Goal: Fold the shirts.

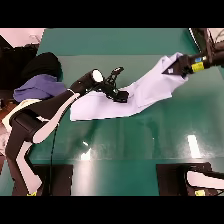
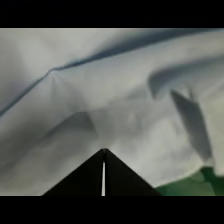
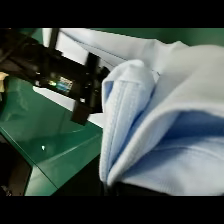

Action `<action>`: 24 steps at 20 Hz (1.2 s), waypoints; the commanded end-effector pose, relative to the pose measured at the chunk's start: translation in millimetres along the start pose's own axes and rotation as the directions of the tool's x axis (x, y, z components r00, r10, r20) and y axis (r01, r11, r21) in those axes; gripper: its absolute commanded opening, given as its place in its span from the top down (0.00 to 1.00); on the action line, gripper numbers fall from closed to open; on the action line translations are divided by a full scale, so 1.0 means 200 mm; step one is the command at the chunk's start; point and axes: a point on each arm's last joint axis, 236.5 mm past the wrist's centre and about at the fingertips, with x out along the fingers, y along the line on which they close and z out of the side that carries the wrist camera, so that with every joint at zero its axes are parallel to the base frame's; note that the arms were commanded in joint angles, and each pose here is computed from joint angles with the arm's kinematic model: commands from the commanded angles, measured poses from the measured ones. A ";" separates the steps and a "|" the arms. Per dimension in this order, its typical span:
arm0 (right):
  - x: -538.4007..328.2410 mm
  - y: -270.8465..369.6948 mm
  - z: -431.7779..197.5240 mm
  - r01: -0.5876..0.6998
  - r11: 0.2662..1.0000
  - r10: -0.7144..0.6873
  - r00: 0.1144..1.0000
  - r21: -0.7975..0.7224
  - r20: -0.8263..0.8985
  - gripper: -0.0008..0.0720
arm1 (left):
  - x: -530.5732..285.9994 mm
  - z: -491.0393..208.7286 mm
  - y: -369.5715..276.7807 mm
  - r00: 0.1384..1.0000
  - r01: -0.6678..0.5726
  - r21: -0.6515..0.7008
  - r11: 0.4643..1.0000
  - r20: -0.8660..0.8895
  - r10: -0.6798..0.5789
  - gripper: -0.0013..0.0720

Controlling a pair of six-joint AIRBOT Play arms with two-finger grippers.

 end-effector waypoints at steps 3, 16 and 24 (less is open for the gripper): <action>0.12 0.32 0.06 -0.059 0.991 0.050 0.996 -0.123 -0.072 0.97 | 0.05 0.02 0.04 1.000 -0.024 0.006 1.000 0.013 0.024 0.95; 0.65 0.69 0.06 -0.181 0.947 0.136 0.974 -0.265 -0.179 0.97 | -1.19 0.11 0.49 0.928 -0.362 0.024 0.932 0.103 0.358 0.95; 1.40 0.91 -0.08 -0.248 0.885 0.196 0.966 -0.394 -0.167 0.80 | -1.78 -0.01 0.53 0.850 -0.489 -0.054 0.871 0.193 0.490 0.95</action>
